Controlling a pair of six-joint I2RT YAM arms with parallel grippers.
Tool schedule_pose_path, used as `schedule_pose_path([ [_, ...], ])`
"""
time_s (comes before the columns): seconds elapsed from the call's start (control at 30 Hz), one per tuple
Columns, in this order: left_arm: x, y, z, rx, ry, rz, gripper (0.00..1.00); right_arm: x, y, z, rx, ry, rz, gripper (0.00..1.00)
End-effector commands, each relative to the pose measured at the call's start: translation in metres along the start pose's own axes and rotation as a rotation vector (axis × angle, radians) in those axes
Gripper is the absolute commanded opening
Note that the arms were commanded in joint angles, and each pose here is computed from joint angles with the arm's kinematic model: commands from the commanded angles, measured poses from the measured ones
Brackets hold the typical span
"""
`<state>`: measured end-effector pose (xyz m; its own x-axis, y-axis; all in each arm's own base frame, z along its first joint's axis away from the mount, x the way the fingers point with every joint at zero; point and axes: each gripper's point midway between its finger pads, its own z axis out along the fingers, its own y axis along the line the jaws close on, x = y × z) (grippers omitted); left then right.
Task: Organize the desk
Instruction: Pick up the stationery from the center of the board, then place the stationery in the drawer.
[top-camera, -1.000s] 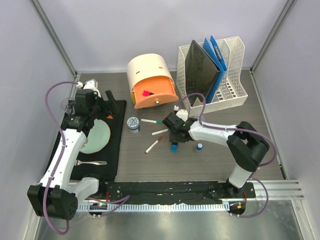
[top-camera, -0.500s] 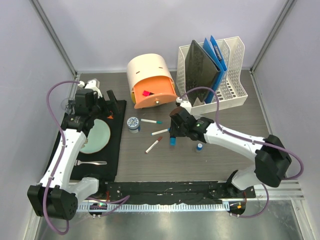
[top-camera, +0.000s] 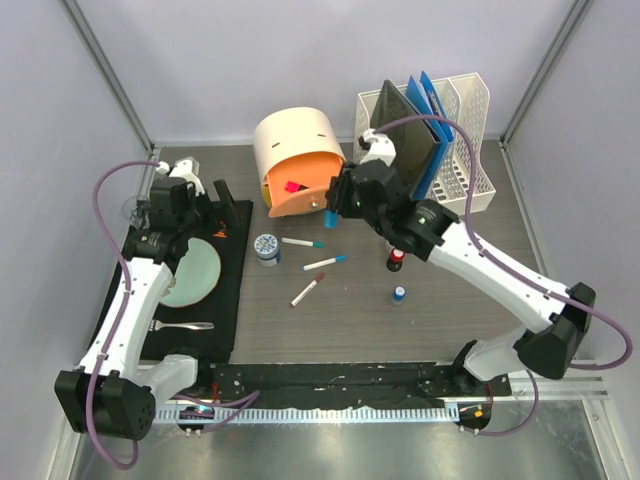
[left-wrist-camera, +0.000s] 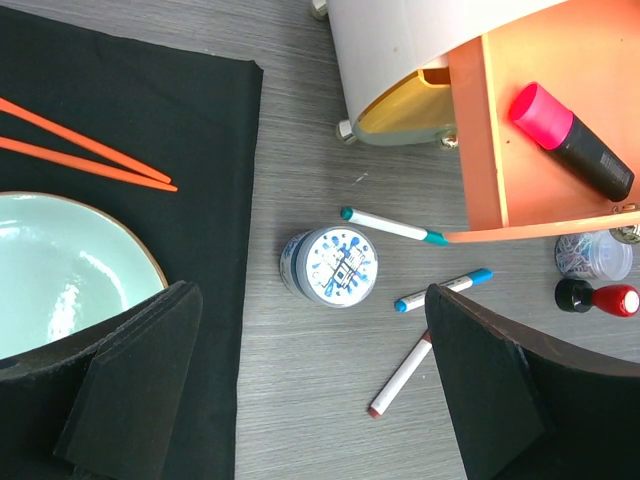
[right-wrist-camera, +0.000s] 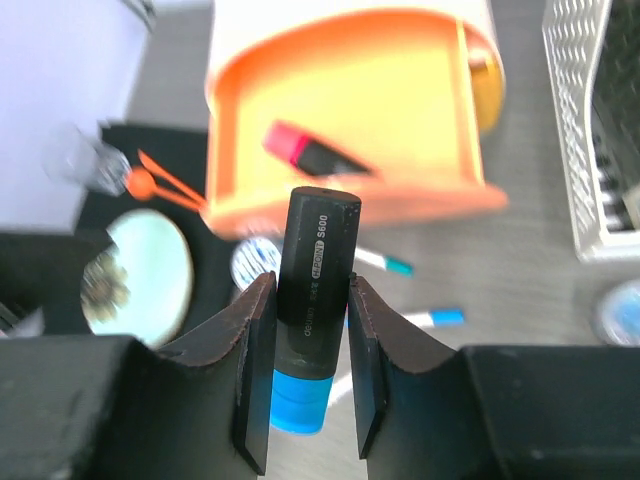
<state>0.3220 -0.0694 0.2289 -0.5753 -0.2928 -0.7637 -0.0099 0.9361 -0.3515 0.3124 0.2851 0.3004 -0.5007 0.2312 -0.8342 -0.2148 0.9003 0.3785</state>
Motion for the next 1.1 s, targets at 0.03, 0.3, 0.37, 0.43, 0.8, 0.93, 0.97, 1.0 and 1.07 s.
schedule_pose_path([
  [0.03, -0.018, -0.009, -0.006, 0.035, -0.059, 0.011, 1.0, -0.065, 0.022, 0.016, 0.034, -0.148, 0.139, 0.01],
  [0.3, -0.016, -0.009, -0.003, 0.038, -0.054, 0.008, 1.0, -0.095, 0.027, 0.063, 0.135, -0.313, 0.324, 0.01],
  [0.37, -0.017, -0.008, -0.004, 0.035, -0.056, 0.012, 1.0, -0.096, 0.029, 0.071, 0.148, -0.315, 0.336, 0.01],
  [0.43, -0.016, -0.007, -0.004, 0.028, -0.055, 0.015, 1.0, -0.097, 0.029, 0.08, 0.173, -0.328, 0.348, 0.01],
  [0.8, -0.014, -0.004, 0.001, 0.021, -0.045, 0.018, 1.0, -0.084, 0.025, 0.1, 0.199, -0.335, 0.368, 0.01],
  [0.93, -0.014, -0.005, 0.0, 0.024, -0.047, 0.018, 1.0, -0.074, 0.026, 0.108, 0.195, -0.309, 0.362, 0.01],
  [0.97, -0.014, -0.005, 0.0, 0.023, -0.049, 0.017, 1.0, -0.071, 0.026, 0.11, 0.196, -0.303, 0.371, 0.01],
  [1.0, -0.015, -0.005, -0.001, 0.022, -0.052, 0.016, 1.0, -0.069, 0.026, 0.111, 0.198, -0.299, 0.375, 0.01],
  [1.07, -0.016, -0.005, -0.002, 0.023, -0.057, 0.018, 1.0, -0.066, 0.025, 0.113, 0.201, -0.292, 0.383, 0.01],
])
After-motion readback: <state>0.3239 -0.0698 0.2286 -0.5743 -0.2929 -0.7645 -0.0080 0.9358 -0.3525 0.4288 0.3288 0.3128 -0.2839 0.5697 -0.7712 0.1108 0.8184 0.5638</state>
